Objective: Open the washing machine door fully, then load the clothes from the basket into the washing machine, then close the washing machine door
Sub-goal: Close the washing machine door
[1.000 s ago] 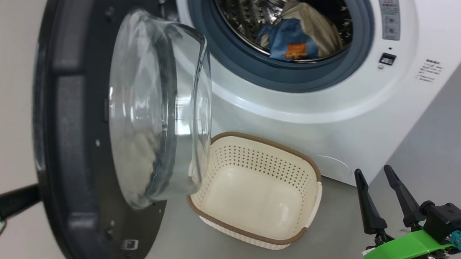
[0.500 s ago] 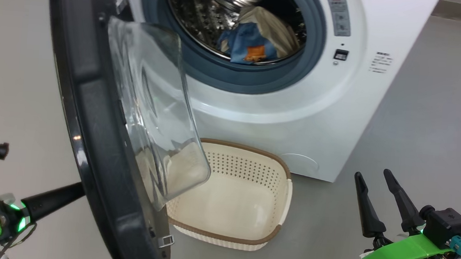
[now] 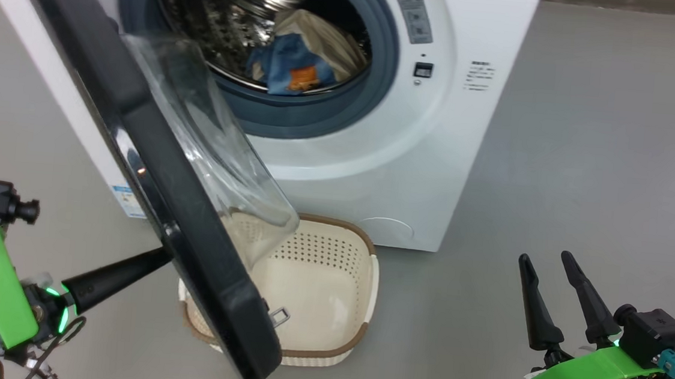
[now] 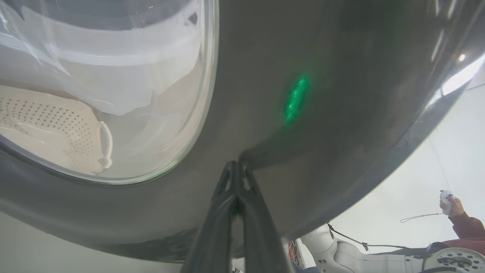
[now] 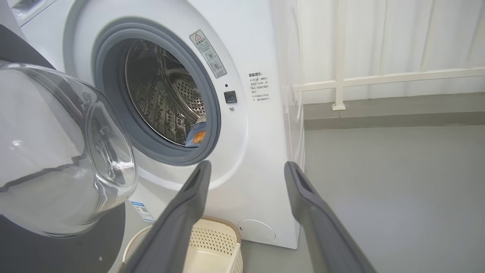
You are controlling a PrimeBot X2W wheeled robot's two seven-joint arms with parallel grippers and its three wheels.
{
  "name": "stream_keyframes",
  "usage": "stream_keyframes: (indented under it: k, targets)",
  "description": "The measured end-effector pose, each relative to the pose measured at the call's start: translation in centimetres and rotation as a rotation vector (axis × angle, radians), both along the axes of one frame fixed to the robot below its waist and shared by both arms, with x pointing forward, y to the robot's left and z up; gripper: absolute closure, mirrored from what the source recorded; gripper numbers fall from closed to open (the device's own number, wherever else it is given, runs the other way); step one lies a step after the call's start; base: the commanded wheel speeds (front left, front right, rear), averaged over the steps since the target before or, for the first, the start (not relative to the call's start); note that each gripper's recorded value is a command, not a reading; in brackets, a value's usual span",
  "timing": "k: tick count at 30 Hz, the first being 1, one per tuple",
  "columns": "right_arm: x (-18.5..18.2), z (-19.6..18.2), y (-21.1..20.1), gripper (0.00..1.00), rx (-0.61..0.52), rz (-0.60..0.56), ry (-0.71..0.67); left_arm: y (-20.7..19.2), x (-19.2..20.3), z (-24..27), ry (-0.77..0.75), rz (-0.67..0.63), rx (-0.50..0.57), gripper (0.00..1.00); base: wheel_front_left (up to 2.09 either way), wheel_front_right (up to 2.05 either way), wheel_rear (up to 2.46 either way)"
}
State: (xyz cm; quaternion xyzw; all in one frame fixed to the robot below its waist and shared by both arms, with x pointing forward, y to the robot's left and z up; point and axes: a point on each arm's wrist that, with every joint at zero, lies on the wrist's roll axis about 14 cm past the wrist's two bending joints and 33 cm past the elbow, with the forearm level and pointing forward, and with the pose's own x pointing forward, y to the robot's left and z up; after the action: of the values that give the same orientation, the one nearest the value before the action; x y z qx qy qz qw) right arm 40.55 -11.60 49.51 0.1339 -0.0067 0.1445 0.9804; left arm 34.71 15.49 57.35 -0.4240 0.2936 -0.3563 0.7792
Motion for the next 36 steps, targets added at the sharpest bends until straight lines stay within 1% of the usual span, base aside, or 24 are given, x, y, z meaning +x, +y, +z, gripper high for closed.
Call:
stream_keyframes:
  k: [11, 23, 30, 36]
  targets:
    - [-0.8, -0.4, -3.5, 0.0, -0.003, -0.104, 0.013, -2.7, 2.7, 0.1, -0.019, -0.051, -0.014, 1.0, 0.0, 0.0, 0.0]
    - [-1.5, -1.2, -5.8, 0.0, -0.004, -0.177, 0.037, -5.2, 5.7, 1.0, -0.054, -0.091, -0.049, 1.0, 0.0, 0.0, 0.0]
    - [-1.2, -1.3, -5.4, 0.0, 0.007, -0.172, 0.039, -4.8, 5.6, 0.9, -0.054, -0.075, -0.051, 1.0, 0.0, 0.0, 0.0]
    - [-0.8, -1.1, -4.5, 0.0, 0.011, -0.148, 0.033, -3.3, 5.5, 1.1, -0.061, -0.006, -0.06, 1.0, 0.0, 0.0, 0.0]
